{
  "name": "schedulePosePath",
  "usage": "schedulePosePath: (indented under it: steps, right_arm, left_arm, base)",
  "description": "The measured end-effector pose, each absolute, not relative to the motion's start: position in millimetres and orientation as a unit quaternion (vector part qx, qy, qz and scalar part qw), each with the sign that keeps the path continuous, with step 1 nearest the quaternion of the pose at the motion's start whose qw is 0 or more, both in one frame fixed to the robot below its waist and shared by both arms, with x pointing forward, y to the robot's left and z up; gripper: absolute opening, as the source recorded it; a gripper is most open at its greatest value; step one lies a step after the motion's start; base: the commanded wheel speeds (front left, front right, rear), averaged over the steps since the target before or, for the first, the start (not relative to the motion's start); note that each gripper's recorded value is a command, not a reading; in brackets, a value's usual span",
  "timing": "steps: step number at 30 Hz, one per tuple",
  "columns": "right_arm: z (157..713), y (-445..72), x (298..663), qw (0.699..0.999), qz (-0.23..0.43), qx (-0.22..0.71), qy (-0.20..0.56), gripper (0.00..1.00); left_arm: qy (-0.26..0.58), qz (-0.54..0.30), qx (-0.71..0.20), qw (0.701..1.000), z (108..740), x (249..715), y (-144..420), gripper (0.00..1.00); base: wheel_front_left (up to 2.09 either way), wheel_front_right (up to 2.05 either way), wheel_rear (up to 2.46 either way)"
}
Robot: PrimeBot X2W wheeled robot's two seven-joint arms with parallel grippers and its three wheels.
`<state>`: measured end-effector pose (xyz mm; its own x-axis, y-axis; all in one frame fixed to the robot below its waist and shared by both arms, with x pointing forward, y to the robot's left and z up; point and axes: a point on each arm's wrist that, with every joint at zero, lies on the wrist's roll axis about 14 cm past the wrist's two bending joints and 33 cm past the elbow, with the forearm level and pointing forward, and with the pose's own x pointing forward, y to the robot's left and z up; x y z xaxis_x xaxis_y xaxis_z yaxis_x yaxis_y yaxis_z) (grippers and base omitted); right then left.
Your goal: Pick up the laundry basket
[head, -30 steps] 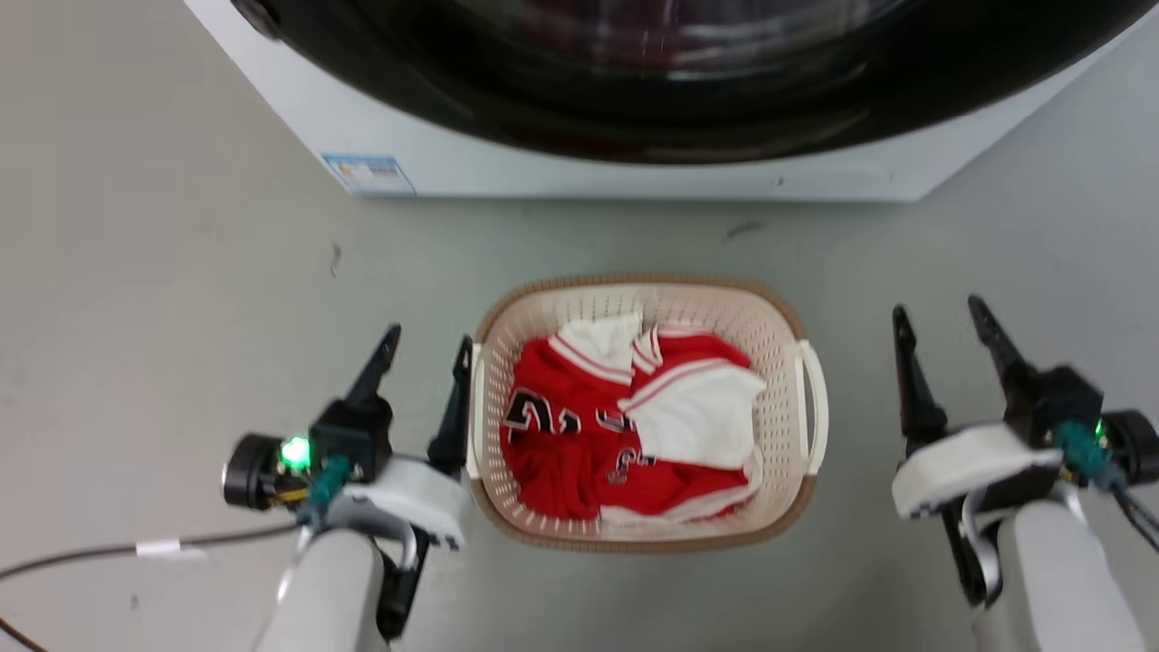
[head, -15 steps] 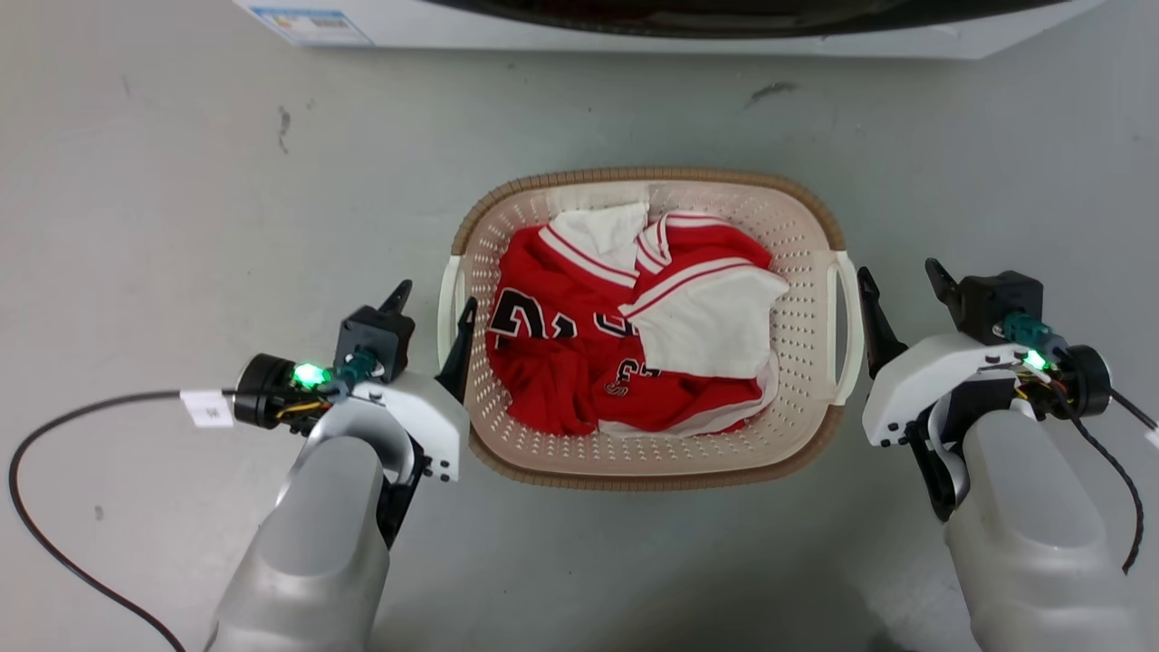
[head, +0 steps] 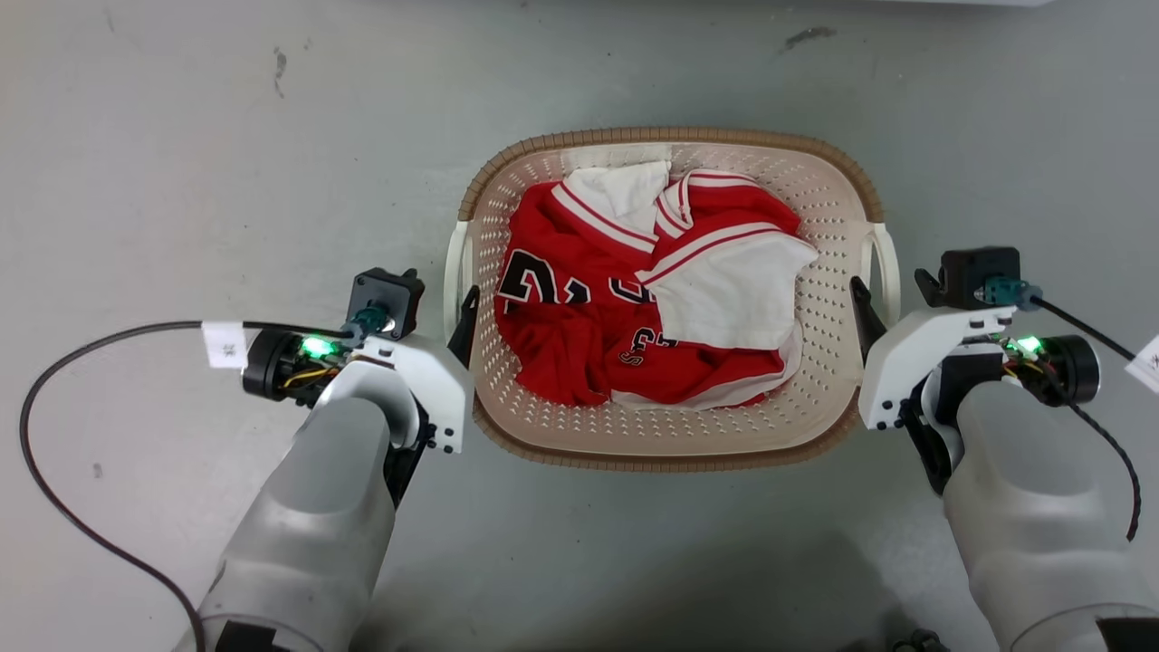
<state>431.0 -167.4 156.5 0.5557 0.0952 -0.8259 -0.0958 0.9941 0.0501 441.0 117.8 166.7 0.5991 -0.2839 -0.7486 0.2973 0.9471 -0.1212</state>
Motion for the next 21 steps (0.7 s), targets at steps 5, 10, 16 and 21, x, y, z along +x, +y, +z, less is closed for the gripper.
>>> schedulePosePath:
  steps: [5,10,16,21]
  right_arm:
    - [144,-161,429,0.869,0.065,-0.003,0.49,1.0]
    - [135,-158,426,0.854,0.07,-0.004,0.515,1.0]
    - [126,-150,418,0.837,0.08,0.0,0.541,1.0]
    - [123,-151,418,0.838,0.078,0.001,0.541,1.0]
  left_arm:
    - [0.448,-0.165,0.003,0.879,154,436,114,1.0]
    - [0.462,-0.173,0.001,0.87,149,436,109,1.0]
    - [0.48,-0.177,-0.002,0.859,143,431,108,1.0]
    - [0.489,-0.183,-0.007,0.853,139,429,105,1.0]
  base:
    - [0.0,0.0,0.0]
    - [0.0,0.0,0.0]
    - [0.0,0.0,0.0]
    - [0.0,0.0,0.0]
